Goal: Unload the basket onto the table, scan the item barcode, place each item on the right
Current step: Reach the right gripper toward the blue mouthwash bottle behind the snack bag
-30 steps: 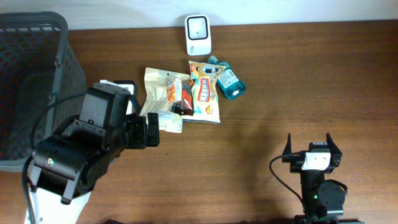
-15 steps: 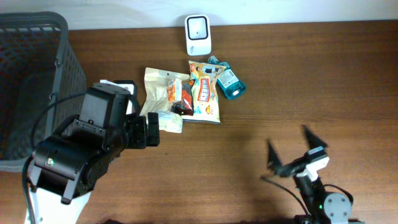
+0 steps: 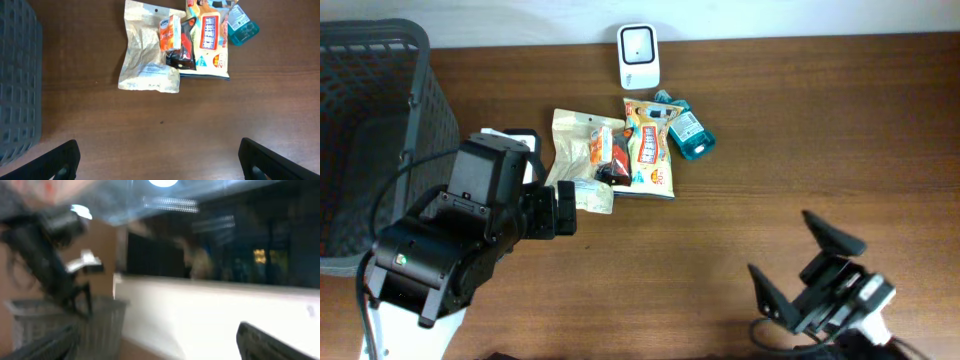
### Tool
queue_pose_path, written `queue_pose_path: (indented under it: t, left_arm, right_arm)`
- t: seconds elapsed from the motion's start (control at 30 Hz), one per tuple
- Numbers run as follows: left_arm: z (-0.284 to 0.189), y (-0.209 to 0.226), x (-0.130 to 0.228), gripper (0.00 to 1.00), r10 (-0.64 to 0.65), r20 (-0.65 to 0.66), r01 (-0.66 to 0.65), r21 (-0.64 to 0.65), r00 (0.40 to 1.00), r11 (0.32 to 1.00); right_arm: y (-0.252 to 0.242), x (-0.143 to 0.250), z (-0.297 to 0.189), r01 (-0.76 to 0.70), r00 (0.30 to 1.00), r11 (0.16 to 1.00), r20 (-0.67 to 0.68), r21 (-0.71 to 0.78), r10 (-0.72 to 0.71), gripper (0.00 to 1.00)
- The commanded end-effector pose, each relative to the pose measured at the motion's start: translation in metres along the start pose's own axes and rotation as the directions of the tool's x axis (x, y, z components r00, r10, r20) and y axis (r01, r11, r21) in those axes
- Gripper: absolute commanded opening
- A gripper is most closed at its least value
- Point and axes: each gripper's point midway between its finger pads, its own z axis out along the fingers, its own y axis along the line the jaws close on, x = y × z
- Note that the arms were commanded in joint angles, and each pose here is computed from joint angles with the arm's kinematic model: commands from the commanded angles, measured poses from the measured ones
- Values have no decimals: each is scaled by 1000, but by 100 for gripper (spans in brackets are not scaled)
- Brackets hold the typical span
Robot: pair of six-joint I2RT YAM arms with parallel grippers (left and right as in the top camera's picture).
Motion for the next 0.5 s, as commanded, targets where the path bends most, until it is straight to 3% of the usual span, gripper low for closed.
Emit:
queue_pose_path:
  t: [0.0, 0.07, 0.17, 0.33, 0.47]
  left_arm:
    - [2, -1, 1, 99, -3, -6, 3, 4, 1000, 1000]
    - [2, -1, 1, 99, -3, -6, 3, 4, 1000, 1000]
    - [2, -1, 1, 99, -2, -6, 3, 4, 1000, 1000]
    - [2, -1, 1, 99, -3, -6, 3, 4, 1000, 1000]
    - [2, -1, 1, 99, -2, -6, 3, 4, 1000, 1000]
  right_arm:
    - [-15, -30, 24, 113, 978, 992, -180, 49, -102, 98]
    - [-29, -19, 38, 51, 927, 996, -374, 69, -21, 98]
    - [-35, -5, 59, -173, 781, 981, -594, 92, 193, 98]
    - [-32, 8, 102, -478, 633, 878, -693, 1, 345, 98]
    - [-57, 68, 123, -578, 469, 804, -748, 142, 470, 98]
